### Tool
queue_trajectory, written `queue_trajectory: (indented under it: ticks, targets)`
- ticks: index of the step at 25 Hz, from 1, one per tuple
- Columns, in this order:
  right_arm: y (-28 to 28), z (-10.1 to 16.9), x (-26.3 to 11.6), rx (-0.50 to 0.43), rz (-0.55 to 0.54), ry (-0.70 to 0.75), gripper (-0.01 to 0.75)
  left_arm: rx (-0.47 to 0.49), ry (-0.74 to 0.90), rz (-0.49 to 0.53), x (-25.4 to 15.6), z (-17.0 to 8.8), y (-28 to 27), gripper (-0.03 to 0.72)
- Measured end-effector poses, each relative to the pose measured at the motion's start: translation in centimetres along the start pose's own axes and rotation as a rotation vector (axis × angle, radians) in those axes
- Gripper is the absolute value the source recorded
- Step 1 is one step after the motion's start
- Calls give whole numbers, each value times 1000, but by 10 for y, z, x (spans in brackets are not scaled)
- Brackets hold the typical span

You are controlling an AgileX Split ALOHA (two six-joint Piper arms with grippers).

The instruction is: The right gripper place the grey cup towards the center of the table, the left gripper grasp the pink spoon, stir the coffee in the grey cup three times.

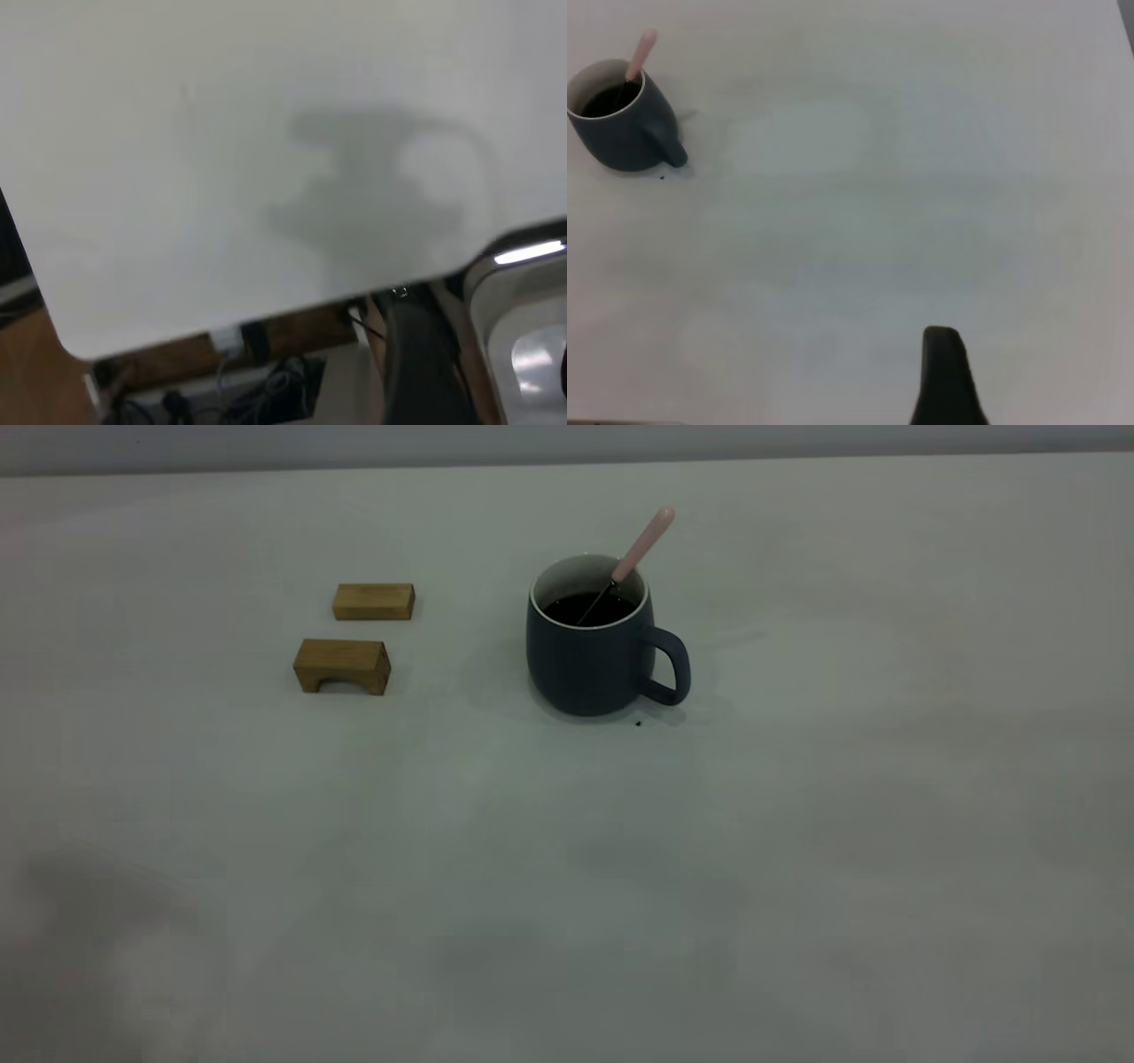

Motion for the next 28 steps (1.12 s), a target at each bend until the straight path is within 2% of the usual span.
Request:
queue_trajectory:
  ticks: [4, 10, 13, 17, 28]
  targets:
    - [0, 0, 0, 0, 0, 0, 570, -57, -144, -84, -57, -2, -3, 455]
    - [0, 0, 0, 0, 0, 0, 570, 43, -392, -316, -116, 8, -11, 455]
    - [0, 0, 0, 0, 0, 0, 570, 88, -448, -429, -135, 4, -12, 455]
    - [0, 0, 0, 0, 0, 0, 570, 111, -462, -524, -151, -3, -4, 455]
    - [0, 0, 0, 0, 0, 0, 570, 117, -448, -547, -152, -4, -5, 455]
Point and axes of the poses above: a point on each arm's last joint axis where the gripper is mounted, y pointing out along that axis toward the gripper, z along the wrist's bending axis when the last joint is at zero, x = y × z, the point moved 8 cm from there along y, pointing out along that axis toward the gripper, and after that the axes turned 3 degrees about y, right-handed, at the moved point
